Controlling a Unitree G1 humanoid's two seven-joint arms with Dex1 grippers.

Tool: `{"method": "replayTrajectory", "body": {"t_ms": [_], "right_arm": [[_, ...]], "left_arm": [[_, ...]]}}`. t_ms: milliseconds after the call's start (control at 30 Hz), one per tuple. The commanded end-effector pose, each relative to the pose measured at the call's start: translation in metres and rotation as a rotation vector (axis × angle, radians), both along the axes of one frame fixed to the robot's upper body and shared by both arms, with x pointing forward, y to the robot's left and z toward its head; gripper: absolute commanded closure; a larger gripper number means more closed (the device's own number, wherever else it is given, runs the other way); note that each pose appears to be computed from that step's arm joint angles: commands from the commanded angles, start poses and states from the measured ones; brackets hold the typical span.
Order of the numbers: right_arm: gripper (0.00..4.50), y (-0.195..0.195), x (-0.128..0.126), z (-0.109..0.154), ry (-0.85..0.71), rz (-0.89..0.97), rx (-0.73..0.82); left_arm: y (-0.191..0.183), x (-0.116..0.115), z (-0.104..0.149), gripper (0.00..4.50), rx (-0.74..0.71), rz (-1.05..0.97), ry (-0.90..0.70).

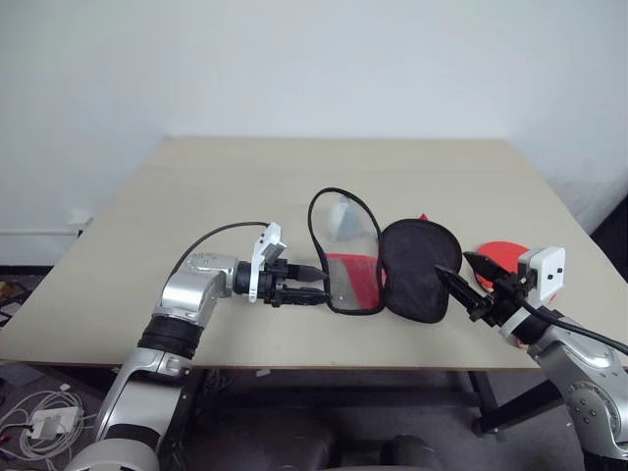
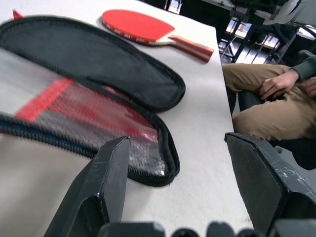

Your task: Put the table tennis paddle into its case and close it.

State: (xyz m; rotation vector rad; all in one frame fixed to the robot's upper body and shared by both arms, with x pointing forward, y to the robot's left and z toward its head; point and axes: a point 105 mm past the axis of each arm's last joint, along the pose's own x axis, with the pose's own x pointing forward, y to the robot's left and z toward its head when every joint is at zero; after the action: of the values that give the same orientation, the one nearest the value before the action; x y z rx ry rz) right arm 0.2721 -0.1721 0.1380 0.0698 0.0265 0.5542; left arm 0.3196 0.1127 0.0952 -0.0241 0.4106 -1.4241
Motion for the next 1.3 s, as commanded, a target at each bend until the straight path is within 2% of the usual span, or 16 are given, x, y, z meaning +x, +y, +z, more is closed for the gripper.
{"method": "replayTrajectory", "body": {"t_ms": [33, 267, 400, 600, 700, 867, 1067, 1300], "right_arm": [[1.00, -0.007, 0.004, 0.011, -0.043, -0.017, -0.004], [1.00, -0.019, 0.002, 0.011, -0.039, -0.054, 0.022], [1.00, -0.035, 0.004, 0.011, -0.048, -0.177, 0.002], [1.00, -0.080, -0.002, 0.004, -0.011, -0.403, -0.005], [1.00, -0.098, -0.003, 0.005, 0.010, -0.499, 0.047], [1.00, -0.114, -0.004, -0.021, 0.134, -0.586, -0.031], [1.00, -0.114, -0.007, -0.045, 0.283, -0.597, -0.034], [1.00, -0.116, -0.002, -0.066, 0.437, -0.620, -0.050]], "left_arm": [[0.002, 0.001, 0.006, 1.22, 0.015, -0.010, -0.058], [-0.002, -0.001, 0.004, 1.22, -0.017, -0.019, -0.049], [-0.002, 0.002, 0.000, 1.22, -0.031, -0.025, -0.036], [-0.019, 0.001, -0.014, 1.22, -0.006, -0.056, -0.014], [-0.028, 0.000, -0.002, 1.22, -0.008, -0.088, -0.026], [-0.029, 0.004, 0.002, 1.22, 0.035, -0.089, -0.037], [-0.040, 0.004, 0.027, 1.22, -0.020, -0.113, -0.051], [-0.042, 0.000, 0.022, 1.22, 0.004, -0.142, -0.046]]}}
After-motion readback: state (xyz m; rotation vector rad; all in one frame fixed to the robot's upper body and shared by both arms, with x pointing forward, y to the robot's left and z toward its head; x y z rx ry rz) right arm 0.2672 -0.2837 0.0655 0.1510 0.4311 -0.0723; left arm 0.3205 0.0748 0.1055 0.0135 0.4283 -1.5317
